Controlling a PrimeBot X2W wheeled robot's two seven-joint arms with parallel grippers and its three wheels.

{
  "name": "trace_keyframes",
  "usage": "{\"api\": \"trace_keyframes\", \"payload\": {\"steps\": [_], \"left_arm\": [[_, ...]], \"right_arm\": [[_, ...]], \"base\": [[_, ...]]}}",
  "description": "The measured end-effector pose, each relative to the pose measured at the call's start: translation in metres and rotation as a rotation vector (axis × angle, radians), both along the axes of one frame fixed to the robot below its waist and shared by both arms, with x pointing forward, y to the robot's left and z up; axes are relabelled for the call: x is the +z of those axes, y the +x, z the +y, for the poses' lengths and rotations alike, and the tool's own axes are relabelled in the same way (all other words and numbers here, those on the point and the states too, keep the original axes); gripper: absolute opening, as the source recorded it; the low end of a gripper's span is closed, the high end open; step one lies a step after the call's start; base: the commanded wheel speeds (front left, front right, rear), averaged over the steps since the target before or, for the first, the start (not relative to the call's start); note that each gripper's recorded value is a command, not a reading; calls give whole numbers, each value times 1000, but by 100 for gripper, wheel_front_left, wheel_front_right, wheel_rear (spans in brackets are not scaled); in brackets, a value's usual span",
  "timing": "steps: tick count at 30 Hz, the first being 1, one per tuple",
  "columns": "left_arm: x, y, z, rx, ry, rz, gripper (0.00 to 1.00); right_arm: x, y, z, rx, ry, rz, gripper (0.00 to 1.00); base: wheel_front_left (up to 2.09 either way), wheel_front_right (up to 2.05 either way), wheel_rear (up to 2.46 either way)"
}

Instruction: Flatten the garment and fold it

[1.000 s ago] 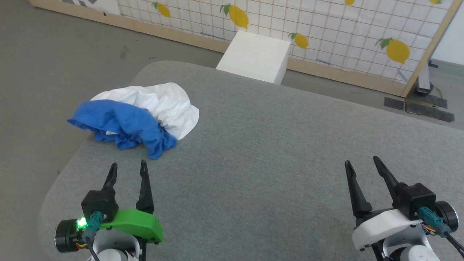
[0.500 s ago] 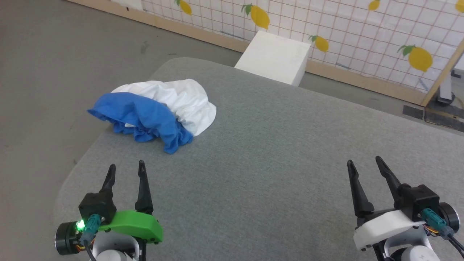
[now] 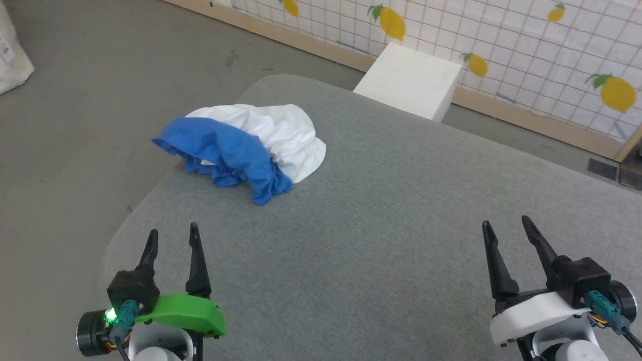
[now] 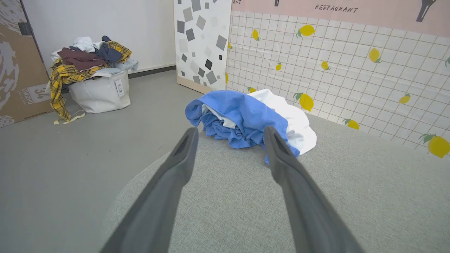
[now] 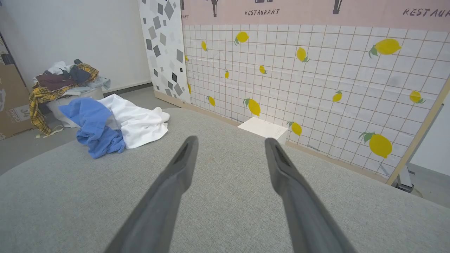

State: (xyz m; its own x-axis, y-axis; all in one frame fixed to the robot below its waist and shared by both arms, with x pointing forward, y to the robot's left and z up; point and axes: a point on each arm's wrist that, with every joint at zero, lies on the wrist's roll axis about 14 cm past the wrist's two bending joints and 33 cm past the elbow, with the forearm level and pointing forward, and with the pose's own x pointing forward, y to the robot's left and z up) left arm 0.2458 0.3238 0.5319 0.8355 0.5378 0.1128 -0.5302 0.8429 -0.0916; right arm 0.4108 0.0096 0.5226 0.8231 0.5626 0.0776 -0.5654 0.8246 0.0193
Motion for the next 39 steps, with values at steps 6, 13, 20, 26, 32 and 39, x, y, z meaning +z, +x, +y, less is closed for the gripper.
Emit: {"api": "trace_keyframes", "payload": {"steps": [6,13,20,26,32,39], "left_arm": [[-1,-12,8,47,-5,-7,100],[-1,-26,17,96,-5,-18,100],[-1,-36,22,132,-8,-24,100],[-2,-46,28,167,-16,-36,100],[-5,-54,32,204,-16,-27,100],[-7,-51,31,200,-14,-16,100]], "right_arm": [[-1,0,12,32,5,-1,100],[-1,-2,24,66,13,0,100],[-1,-3,34,91,19,-6,100],[1,-3,44,115,28,-12,100],[1,-4,51,135,32,-13,100],[-1,-3,50,132,33,-8,100]], "base": [[0,0,0],[0,0,0],[0,0,0],[0,0,0],[0,0,0],[0,0,0]]}}
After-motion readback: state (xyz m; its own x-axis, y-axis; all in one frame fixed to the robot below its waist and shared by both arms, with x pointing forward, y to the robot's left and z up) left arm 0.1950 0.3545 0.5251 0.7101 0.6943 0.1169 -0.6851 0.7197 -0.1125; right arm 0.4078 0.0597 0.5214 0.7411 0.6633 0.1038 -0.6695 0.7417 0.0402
